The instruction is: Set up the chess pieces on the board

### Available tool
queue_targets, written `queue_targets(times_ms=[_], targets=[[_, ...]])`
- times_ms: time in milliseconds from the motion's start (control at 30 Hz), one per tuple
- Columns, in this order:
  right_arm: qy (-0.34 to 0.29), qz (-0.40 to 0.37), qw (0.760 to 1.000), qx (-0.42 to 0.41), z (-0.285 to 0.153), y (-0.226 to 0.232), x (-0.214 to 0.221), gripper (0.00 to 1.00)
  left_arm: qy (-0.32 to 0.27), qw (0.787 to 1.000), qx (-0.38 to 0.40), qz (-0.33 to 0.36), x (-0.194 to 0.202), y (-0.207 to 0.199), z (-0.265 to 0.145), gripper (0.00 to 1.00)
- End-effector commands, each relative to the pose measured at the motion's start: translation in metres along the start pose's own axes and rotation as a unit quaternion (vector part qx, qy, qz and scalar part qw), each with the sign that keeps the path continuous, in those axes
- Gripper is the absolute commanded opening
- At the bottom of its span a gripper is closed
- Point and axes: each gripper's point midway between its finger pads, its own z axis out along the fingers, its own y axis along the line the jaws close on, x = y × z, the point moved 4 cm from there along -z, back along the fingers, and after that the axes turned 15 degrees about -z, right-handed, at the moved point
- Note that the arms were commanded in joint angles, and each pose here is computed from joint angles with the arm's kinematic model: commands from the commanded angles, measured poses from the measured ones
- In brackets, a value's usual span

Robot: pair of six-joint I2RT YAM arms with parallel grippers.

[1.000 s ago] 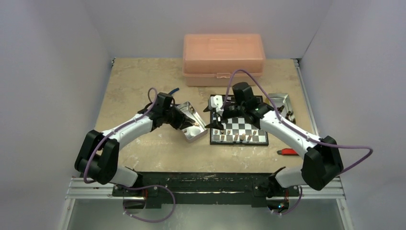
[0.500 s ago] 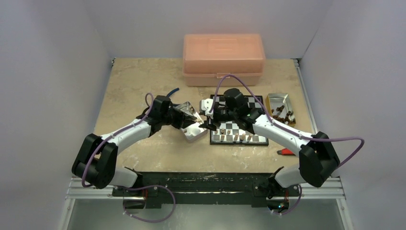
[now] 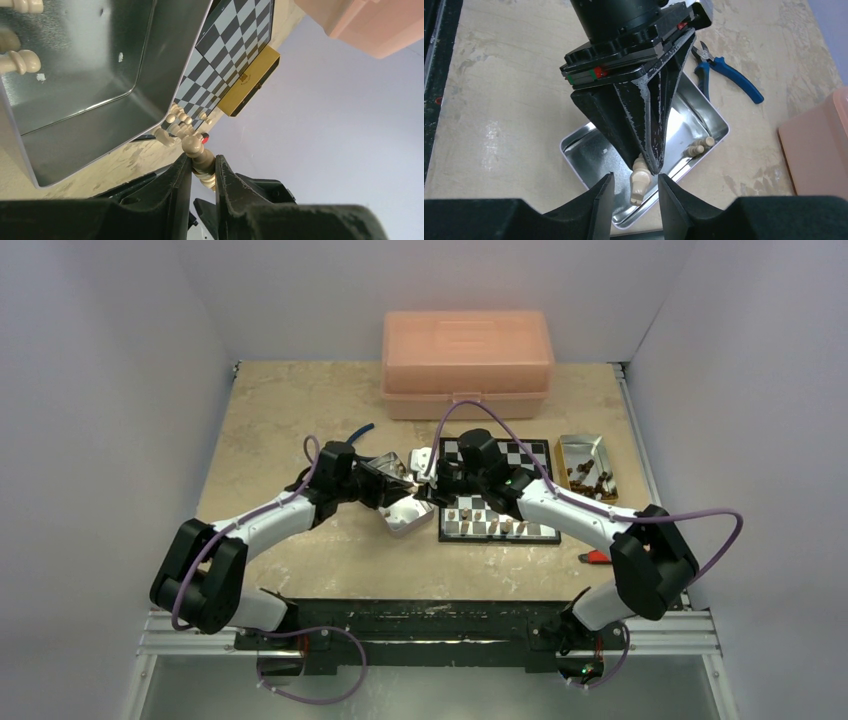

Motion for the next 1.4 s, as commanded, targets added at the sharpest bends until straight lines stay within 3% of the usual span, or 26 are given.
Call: queue_targets(times_ms=[0,233,433,833,933,1033,1367], targets=[[0.000,-0.006,0.999,0.035,-0.001,-0.013,-0.005,0.39,0.021,1.000,0.022,-0.001,0.007,-0.007,-0.004,0.00],[0.011,-0.002,0.999,0.036,0.000,-0.013,-0.001,0.38,0.022,0.999,0.024,-0.005,0.006,-0.005,-0.004,0.00],[0.013,0.001,1.000,0.025,0.002,-0.010,0.000,0.28,0.022,0.999,0.026,-0.006,0.005,-0.004,-0.005,0.00],[0.011,0.004,1.000,0.011,0.005,-0.006,0.002,0.29,0.023,0.999,0.033,-0.006,0.004,-0.005,-0.007,0.00],[0.009,0.001,1.000,0.010,0.005,-0.007,0.000,0.18,0.024,0.999,0.034,-0.005,0.004,-0.005,-0.007,0.00],[0.005,-0.005,1.000,0.004,0.004,-0.007,-0.002,0.00,0.023,0.999,0.033,-0.005,0.003,-0.003,-0.006,0.00],[0.011,-0.032,0.999,-0.017,-0.008,-0.002,-0.007,0.00,-0.007,1.000,0.012,-0.006,-0.025,0.010,-0.001,0.01]])
